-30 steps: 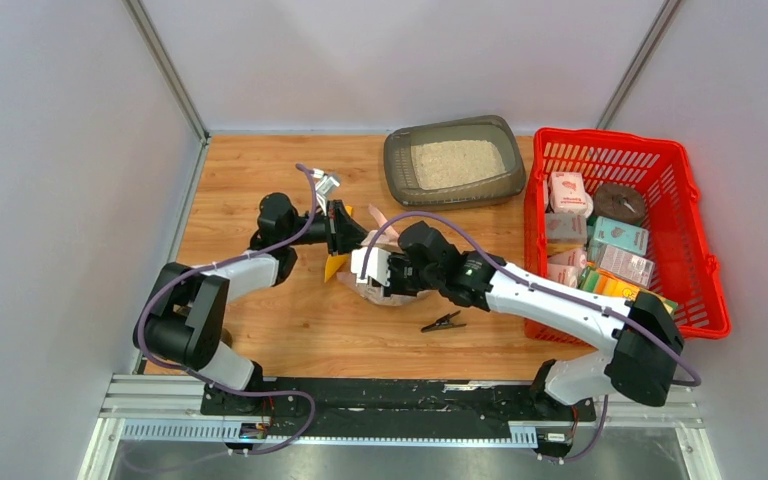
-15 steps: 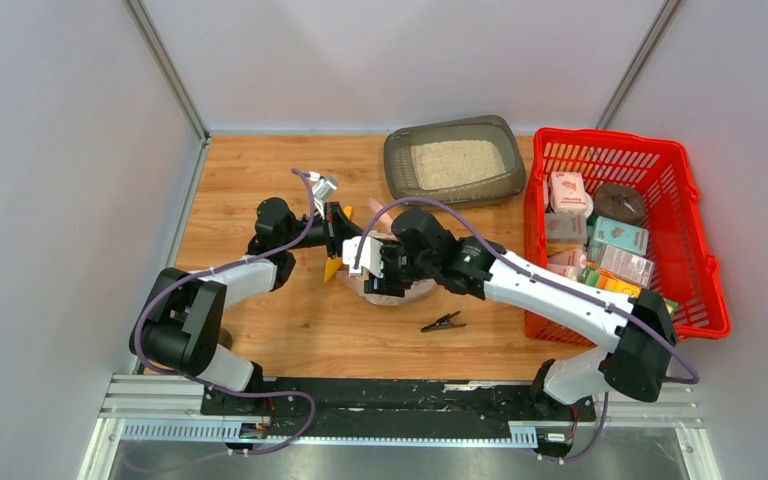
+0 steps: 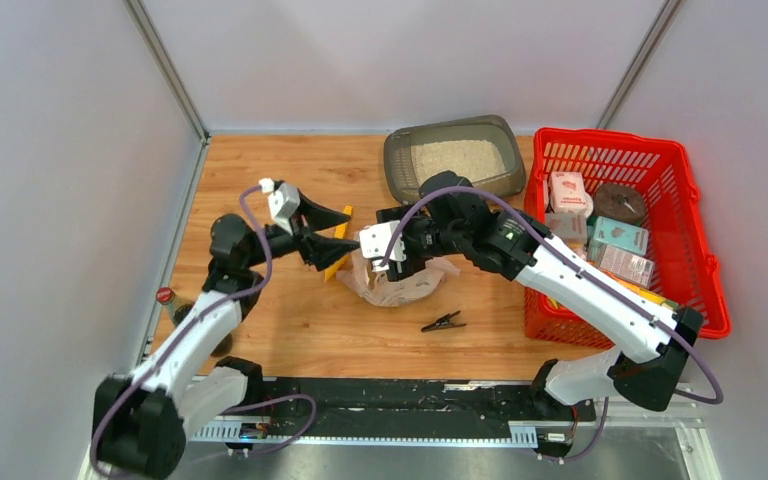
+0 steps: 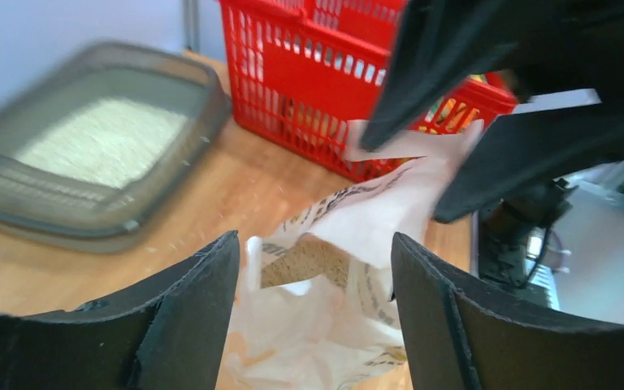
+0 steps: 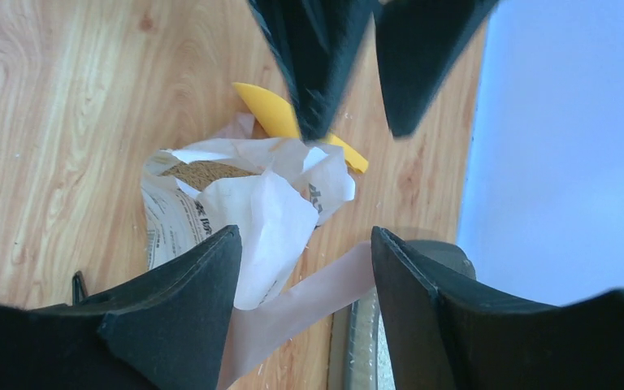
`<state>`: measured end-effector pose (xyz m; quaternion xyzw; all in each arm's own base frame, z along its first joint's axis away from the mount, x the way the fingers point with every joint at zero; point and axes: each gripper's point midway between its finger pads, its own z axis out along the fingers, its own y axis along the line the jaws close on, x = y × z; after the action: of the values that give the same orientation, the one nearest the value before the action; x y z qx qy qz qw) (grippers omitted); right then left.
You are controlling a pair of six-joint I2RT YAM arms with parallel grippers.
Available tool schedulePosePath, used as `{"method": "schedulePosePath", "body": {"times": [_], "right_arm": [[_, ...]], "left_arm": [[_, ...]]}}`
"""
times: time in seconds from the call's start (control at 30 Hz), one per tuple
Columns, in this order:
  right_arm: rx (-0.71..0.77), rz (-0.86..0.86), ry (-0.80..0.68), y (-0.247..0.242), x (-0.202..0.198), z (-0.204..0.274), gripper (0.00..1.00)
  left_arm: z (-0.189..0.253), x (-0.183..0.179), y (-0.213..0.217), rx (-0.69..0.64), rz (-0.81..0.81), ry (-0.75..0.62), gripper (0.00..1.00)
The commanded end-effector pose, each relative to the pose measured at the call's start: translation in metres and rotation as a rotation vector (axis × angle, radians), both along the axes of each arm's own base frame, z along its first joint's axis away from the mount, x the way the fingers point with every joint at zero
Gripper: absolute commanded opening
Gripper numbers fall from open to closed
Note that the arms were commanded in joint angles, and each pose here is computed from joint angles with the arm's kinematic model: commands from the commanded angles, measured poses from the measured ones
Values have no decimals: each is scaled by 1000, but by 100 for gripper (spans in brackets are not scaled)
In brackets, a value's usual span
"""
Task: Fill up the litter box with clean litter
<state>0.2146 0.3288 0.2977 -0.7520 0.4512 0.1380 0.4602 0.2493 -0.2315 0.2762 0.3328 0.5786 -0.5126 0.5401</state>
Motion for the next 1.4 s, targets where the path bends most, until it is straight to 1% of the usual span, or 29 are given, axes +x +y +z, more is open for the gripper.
{"method": "schedulePosePath", "body": {"times": [0.0,0.03,0.07,0.1,0.17,0.2,0.23,0.33,0.37,0.4,0.43,0.47,0.5,0.53,0.57,0.6,0.63,0.77,0.83,0.93,1.03,1.17,1.2,1.3,1.37], "right_arm": [[29,-99,-51,-10,16,23,65],[42,-126,-58,-12,19,27,65],[53,-148,-47,-13,20,29,66],[68,-161,-48,-16,20,34,66],[80,-189,-50,-19,21,38,66],[87,-199,-57,-23,20,40,66],[92,-218,-67,-26,22,42,66],[109,-245,-81,-34,23,44,67],[107,-248,-81,-36,23,43,68],[103,-253,-83,-37,23,41,68],[105,-255,-88,-39,23,43,68],[106,-258,-90,-39,23,43,68],[101,-264,-97,-41,24,44,68],[100,-269,-99,-42,26,44,68],[100,-269,-101,-43,26,44,68],[100,-279,-104,-45,27,45,68],[98,-285,-103,-46,28,44,68],[95,-306,-97,-51,29,42,69],[89,-314,-94,-52,29,40,69],[77,-330,-90,-54,32,34,69],[83,-350,-72,-55,38,31,69],[105,-407,-7,-56,49,36,69],[116,-415,15,-59,49,46,70],[119,-430,84,-57,49,45,70],[116,-423,96,-56,48,42,70]], "left_arm": [[-34,-21,23,239,119,-206,77],[-33,-32,27,261,114,-251,79],[-40,-36,31,295,118,-250,80],[-61,-47,37,374,94,-209,79],[-68,-64,43,419,64,-225,80],[-83,-77,47,461,24,-217,80],[-81,-85,47,454,14,-250,80],[-86,-81,42,436,73,-298,80],[-93,-79,40,441,81,-298,80],[-91,-73,33,429,93,-300,80],[-94,-69,30,437,99,-291,80],[-93,-73,21,433,69,-288,80],[-93,-68,14,420,73,-255,80],[-93,-59,13,421,117,-237,80],[-83,-56,6,379,129,-252,80],[-84,-51,3,383,151,-247,80],[-84,-37,8,399,237,-244,80],[-75,-26,2,377,299,-253,80],[-70,-29,-5,357,289,-255,80],[-62,-45,-20,315,204,-269,80],[-65,-60,-31,312,129,-293,80],[-75,-64,-30,348,113,-291,80],[-75,-65,-29,348,113,-295,80],[-79,-68,-31,337,102,-284,80],[-82,-62,-35,335,143,-253,81]]}}
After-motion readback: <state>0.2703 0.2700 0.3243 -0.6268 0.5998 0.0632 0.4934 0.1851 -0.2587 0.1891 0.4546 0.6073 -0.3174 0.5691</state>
